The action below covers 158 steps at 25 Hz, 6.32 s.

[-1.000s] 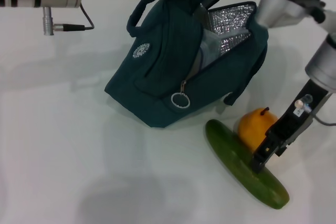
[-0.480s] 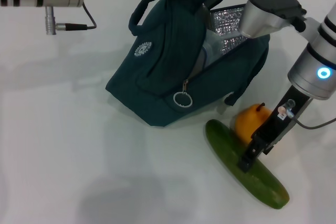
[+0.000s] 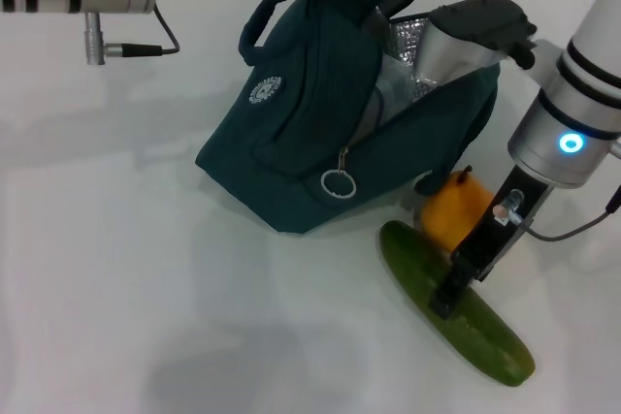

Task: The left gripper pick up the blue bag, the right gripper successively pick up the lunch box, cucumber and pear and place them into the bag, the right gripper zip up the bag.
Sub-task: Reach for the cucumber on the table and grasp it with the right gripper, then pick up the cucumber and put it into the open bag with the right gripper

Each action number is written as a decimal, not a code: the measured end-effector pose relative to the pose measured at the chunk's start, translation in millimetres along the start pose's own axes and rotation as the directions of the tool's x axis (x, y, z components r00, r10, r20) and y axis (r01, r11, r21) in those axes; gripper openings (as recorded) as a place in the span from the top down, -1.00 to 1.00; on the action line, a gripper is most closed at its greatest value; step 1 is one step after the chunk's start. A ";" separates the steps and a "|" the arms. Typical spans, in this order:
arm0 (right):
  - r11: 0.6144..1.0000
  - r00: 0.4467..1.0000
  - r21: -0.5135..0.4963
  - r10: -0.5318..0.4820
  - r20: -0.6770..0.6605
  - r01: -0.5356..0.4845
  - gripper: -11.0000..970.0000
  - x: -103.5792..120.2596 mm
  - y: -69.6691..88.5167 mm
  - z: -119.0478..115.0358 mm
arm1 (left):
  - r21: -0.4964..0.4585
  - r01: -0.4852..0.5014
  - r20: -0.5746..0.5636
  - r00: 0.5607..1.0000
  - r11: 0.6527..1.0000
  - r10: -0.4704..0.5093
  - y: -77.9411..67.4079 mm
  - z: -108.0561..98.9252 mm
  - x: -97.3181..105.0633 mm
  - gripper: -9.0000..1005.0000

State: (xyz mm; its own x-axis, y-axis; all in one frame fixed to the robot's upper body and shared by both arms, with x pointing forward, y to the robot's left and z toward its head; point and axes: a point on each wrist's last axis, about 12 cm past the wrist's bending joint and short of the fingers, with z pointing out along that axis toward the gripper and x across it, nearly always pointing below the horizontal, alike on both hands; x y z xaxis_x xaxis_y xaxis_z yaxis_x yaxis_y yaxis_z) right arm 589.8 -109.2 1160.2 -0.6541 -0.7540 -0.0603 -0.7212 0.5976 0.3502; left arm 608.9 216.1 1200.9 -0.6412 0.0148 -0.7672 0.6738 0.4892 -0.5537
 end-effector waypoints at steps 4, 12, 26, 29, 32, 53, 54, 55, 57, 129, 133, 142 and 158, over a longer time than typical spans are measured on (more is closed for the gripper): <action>1.000 1.000 0.025 -0.018 -0.005 0.018 -0.65 -3.0 1.7 2.0 | -0.001 0.002 0.001 1.000 1.000 -0.002 0.3 -0.3 0.4 0.88; 0.998 0.999 0.056 -0.035 -0.006 0.036 -0.65 -5.3 2.2 6.2 | 0.000 0.001 0.001 1.000 1.000 -0.001 0.1 -0.1 0.1 0.88; 0.995 0.998 0.073 -0.060 -0.024 0.061 -0.65 -8.9 9.2 13.8 | 0.004 0.012 0.014 1.000 1.000 -0.012 0.8 -2.3 2.0 0.88; 0.995 0.998 0.076 -0.056 -0.028 0.058 -0.64 -8.5 9.1 14.3 | 0.003 0.014 0.015 1.000 1.000 -0.014 1.1 -2.6 2.4 0.88; 0.994 0.998 0.087 -0.057 -0.038 0.060 -0.64 -7.8 9.2 16.5 | 0.005 0.013 0.015 1.000 1.000 -0.013 0.8 -2.4 2.0 0.88; 0.998 0.999 0.054 -0.040 -0.037 0.042 -0.30 5.0 -1.8 11.2 | -0.006 0.016 0.024 1.000 1.000 -0.016 3.8 -8.2 1.4 0.88; 0.999 0.999 0.023 -0.030 -0.020 0.030 -0.30 9.3 -5.1 9.9 | -0.007 0.016 0.024 1.000 1.000 -0.016 4.0 -8.5 1.3 0.88; 1.000 1.000 -0.006 -0.020 -0.005 0.020 -0.30 13.5 -8.1 8.8 | -0.008 0.016 0.024 1.000 1.000 -0.016 4.1 -8.9 1.3 0.88; 0.998 1.000 -0.067 0.004 0.031 -0.002 -0.30 23.2 -15.3 6.0 | -0.008 0.015 0.024 1.000 1.000 -0.014 4.2 -9.2 1.0 0.89; 0.869 -0.143 0.390 -0.363 0.921 0.306 -0.30 106.6 -49.7 52.0 | -0.005 0.092 0.019 0.996 0.996 -0.092 6.2 -10.8 13.1 0.88; 0.869 -0.096 0.404 -0.394 0.914 0.284 -0.30 107.3 -54.7 57.2 | -0.006 0.101 0.019 0.995 0.995 -0.101 6.7 -11.5 14.4 0.89; 0.864 -0.003 0.406 -0.424 0.906 0.299 -0.30 101.2 -58.7 64.6 | -0.012 0.118 0.019 0.993 0.993 -0.118 8.5 -13.9 18.5 0.88; 0.928 0.273 0.011 -0.121 0.954 0.373 -0.30 95.5 -61.4 52.2 | -0.017 0.131 0.024 0.991 0.991 -0.130 10.2 -16.5 21.5 0.88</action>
State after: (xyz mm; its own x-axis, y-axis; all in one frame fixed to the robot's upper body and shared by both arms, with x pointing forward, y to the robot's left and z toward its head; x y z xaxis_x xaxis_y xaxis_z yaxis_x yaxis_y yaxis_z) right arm 559.7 -203.7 1084.2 -0.3085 -0.0180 -0.9510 -0.9156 0.2768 0.2918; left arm 595.9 235.7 1184.1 -0.7146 -0.0695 -0.6961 0.5781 0.5015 -0.6436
